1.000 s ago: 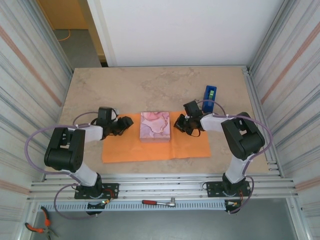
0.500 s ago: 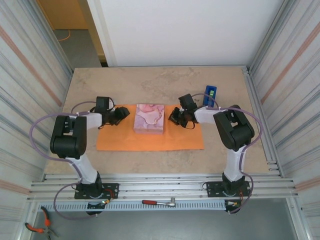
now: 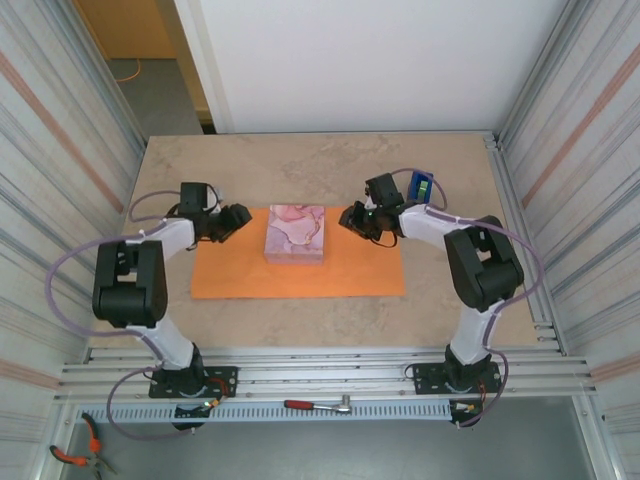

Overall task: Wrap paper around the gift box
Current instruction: Move the wrapping paper to the center of the table, then move the gift box onto the wrapping paper.

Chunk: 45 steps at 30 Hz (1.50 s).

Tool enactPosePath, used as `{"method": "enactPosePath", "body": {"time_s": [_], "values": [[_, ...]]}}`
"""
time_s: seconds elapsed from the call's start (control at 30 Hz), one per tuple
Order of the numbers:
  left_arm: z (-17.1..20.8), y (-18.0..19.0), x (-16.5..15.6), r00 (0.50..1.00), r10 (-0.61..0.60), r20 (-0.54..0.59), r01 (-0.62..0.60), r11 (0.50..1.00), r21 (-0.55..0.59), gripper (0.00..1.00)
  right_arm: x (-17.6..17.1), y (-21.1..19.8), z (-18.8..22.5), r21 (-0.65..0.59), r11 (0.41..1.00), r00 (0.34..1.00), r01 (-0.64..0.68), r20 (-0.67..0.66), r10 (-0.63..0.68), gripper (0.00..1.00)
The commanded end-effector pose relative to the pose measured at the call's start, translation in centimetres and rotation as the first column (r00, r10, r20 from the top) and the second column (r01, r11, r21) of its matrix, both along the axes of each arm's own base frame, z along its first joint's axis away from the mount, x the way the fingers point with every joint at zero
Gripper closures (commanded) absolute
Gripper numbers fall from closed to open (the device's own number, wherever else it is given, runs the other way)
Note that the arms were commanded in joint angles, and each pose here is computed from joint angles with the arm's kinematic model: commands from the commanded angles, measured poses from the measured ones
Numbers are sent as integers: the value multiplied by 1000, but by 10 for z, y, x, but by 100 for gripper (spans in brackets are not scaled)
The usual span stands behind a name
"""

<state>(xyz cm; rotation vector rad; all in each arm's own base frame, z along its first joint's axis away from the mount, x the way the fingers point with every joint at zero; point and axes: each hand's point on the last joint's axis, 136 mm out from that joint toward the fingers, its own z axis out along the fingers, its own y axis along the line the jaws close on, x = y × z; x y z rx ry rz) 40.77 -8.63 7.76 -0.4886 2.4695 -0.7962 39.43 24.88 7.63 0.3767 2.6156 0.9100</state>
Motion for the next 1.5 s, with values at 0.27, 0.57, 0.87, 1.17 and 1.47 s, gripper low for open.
{"method": "enactPosePath", "body": {"time_s": [0.27, 0.57, 0.87, 1.17, 1.47], "values": [[44, -42, -36, 988, -124, 91, 136, 980, -143, 32, -20, 43, 45, 41, 993, 990, -107, 97, 102, 33], [29, -61, -42, 981, -185, 65, 194, 965, -174, 30, -24, 70, 21, 65, 988, 990, -137, 45, 134, 34], [20, -80, -43, 972, -232, 47, 237, 949, -207, 33, -26, 73, 6, 71, 988, 991, -136, 10, 135, 35], [8, -97, -50, 961, -276, 19, 273, 937, -220, 35, -25, 81, -1, 111, 983, 989, -143, -13, 146, 42], [25, -111, -58, 940, -333, 69, 339, 910, -240, 38, -29, 77, 17, 130, 982, 991, -134, 15, 133, 63]]}}
